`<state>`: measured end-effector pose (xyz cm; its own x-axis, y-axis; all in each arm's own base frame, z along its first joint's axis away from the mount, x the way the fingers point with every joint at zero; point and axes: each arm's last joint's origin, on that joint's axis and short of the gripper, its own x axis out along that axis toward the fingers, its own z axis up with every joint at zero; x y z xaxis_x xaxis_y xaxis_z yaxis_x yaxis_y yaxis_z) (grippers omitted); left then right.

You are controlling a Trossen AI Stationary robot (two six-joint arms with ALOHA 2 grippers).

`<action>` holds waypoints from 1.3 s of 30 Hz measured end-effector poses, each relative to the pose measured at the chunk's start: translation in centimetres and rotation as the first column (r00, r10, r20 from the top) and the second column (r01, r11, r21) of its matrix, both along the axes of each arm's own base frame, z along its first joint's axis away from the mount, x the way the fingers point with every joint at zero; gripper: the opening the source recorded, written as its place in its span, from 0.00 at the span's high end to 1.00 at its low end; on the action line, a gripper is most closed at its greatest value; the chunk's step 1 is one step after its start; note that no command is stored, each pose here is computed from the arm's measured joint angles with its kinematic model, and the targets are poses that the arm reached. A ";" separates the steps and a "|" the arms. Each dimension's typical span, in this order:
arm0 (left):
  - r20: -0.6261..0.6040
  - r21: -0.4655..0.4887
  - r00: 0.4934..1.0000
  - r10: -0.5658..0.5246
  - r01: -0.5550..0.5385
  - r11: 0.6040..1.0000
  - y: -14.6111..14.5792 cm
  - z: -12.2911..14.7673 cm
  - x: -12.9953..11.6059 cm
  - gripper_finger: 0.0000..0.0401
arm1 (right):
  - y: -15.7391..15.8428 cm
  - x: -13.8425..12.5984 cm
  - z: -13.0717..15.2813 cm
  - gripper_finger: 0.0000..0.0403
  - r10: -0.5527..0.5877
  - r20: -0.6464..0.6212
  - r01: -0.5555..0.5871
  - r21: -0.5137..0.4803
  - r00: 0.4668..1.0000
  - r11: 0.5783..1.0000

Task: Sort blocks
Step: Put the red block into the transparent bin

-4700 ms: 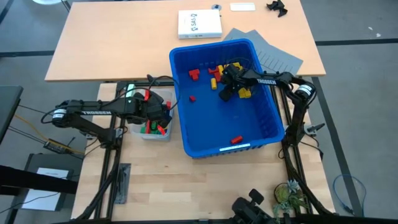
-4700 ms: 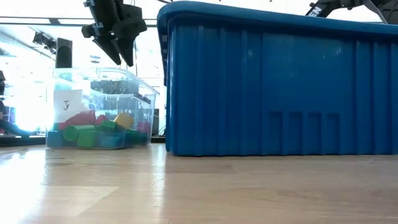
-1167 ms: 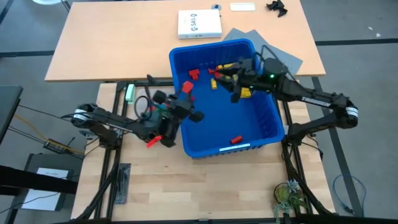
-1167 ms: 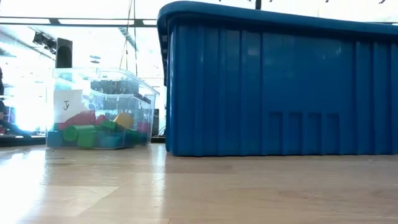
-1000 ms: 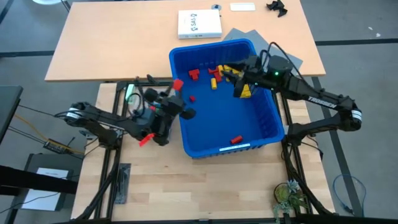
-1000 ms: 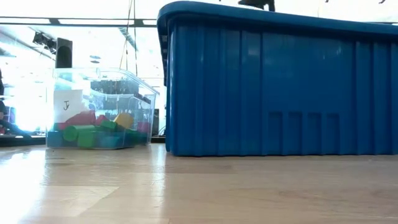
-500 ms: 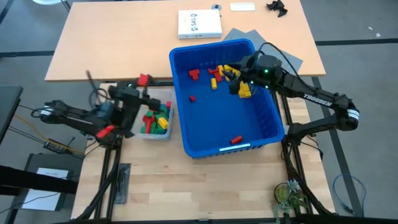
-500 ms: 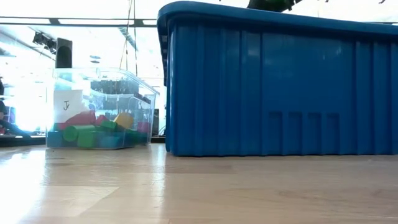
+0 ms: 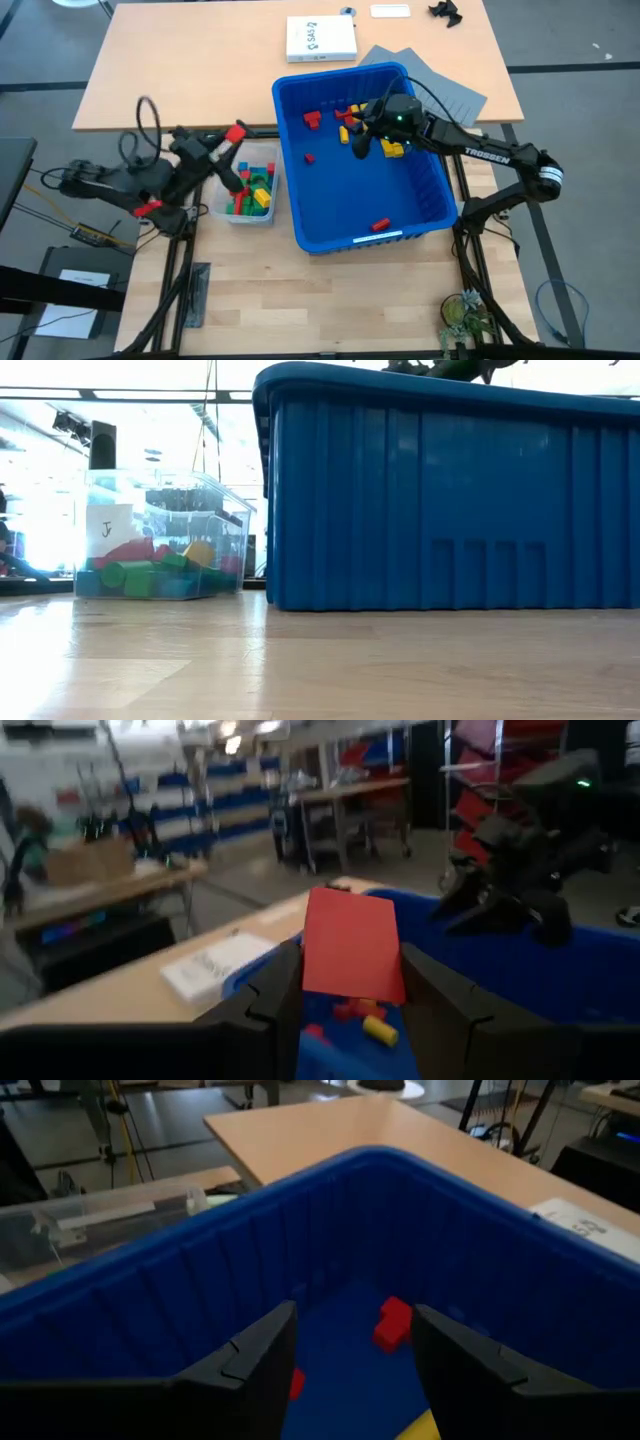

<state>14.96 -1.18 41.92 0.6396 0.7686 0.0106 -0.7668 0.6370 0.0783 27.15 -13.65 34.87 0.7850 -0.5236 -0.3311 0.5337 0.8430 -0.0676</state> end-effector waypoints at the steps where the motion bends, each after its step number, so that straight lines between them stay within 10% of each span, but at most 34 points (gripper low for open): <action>1: -0.007 -0.031 1.000 0.004 -0.005 1.000 0.3 0.7 -0.4 0.64 | 0.0 0.0 0.0 0.52 0.001 0.004 -0.001 -0.002 1.000 1.000; 8: -0.110 -0.284 0.993 -0.033 0.000 0.959 2.0 2.4 -2.0 0.64 | -0.1 0.0 0.0 0.52 0.000 0.001 0.000 -0.001 1.000 1.000; 29: -0.671 -0.582 0.727 -0.146 -0.394 0.711 7.0 -10.4 3.0 0.54 | 0.1 0.0 -0.4 0.53 0.036 -0.050 -0.037 -0.005 0.998 0.999; 39: -0.545 -0.603 0.825 -0.152 -0.259 0.755 8.1 -8.7 4.1 0.32 | -1.4 3.0 -4.2 0.40 0.125 -0.176 -0.129 -0.015 0.976 0.991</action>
<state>19.10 6.92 33.25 0.3337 0.4896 -0.8055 -0.7581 0.6472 0.0793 30.14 -15.04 30.65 0.7772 -0.4334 -0.4563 0.4003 0.8999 -0.1729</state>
